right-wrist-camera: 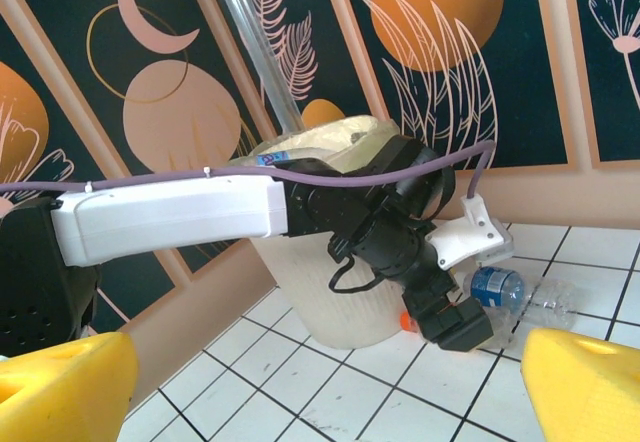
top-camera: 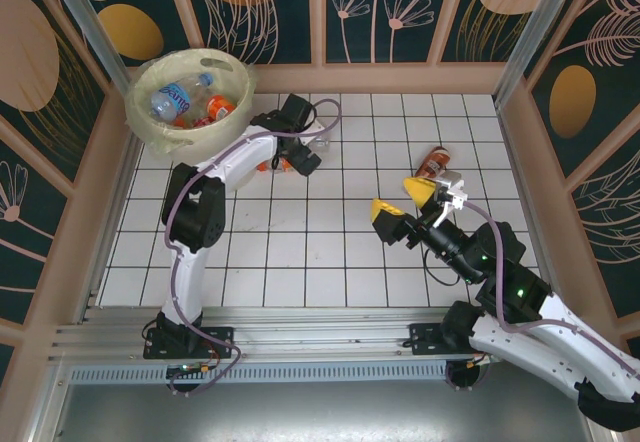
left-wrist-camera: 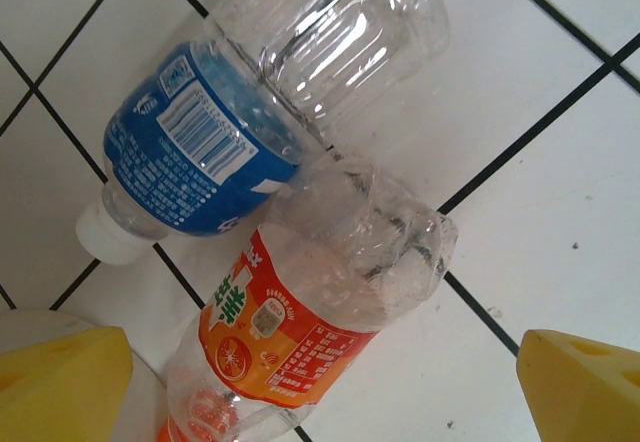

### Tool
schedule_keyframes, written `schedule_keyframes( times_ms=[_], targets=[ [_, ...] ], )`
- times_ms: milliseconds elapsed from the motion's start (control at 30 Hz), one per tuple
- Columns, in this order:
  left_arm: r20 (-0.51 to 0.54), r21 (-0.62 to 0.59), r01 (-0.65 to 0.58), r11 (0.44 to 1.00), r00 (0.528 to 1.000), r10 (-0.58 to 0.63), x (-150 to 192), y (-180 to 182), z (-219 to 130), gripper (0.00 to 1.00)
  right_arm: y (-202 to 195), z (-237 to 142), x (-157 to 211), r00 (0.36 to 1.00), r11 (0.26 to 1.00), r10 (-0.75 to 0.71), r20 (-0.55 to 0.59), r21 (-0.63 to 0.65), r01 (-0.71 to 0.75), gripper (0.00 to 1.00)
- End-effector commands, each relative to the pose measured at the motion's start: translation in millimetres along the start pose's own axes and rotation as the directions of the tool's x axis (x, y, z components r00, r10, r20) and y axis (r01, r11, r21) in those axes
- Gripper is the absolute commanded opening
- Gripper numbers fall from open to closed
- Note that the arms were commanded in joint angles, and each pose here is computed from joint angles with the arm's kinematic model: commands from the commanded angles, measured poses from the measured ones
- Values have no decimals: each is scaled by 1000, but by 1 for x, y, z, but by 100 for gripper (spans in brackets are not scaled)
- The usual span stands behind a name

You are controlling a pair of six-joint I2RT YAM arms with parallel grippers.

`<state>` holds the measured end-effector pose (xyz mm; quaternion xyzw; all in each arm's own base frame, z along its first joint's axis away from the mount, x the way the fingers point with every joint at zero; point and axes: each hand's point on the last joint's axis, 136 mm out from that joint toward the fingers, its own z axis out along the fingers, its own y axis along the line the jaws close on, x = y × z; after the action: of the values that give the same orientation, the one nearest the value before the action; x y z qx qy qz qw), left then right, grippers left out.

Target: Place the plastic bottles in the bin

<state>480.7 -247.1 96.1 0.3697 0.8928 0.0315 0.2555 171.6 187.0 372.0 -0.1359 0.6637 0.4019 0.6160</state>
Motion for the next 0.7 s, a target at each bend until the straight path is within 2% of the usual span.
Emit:
schedule_keyframes(
  times_ms=[0, 267, 400, 667],
  targets=[
    [-80, -25, -23, 999, 997, 21, 18, -2, 18, 99, 2, 0, -1, 1000, 1000, 3, 1, -13, -3, 99],
    [-126, -43, -21, 999, 992, 15, 33, -3, 36, 95, 2, -2, -1, 1000, 1000, 5, -4, -14, -5, 99],
    [-134, -33, -17, 999, 991, 13, 35, -5, 42, 89, 2, -3, -2, 1000, 1000, 5, -3, -13, -5, 99],
    [-154, -4, 16, 1000, 988, -16, 41, -9, 54, 86, 2, -3, 0, 1000, 1000, 10, -10, -13, -10, 99]
  ],
)
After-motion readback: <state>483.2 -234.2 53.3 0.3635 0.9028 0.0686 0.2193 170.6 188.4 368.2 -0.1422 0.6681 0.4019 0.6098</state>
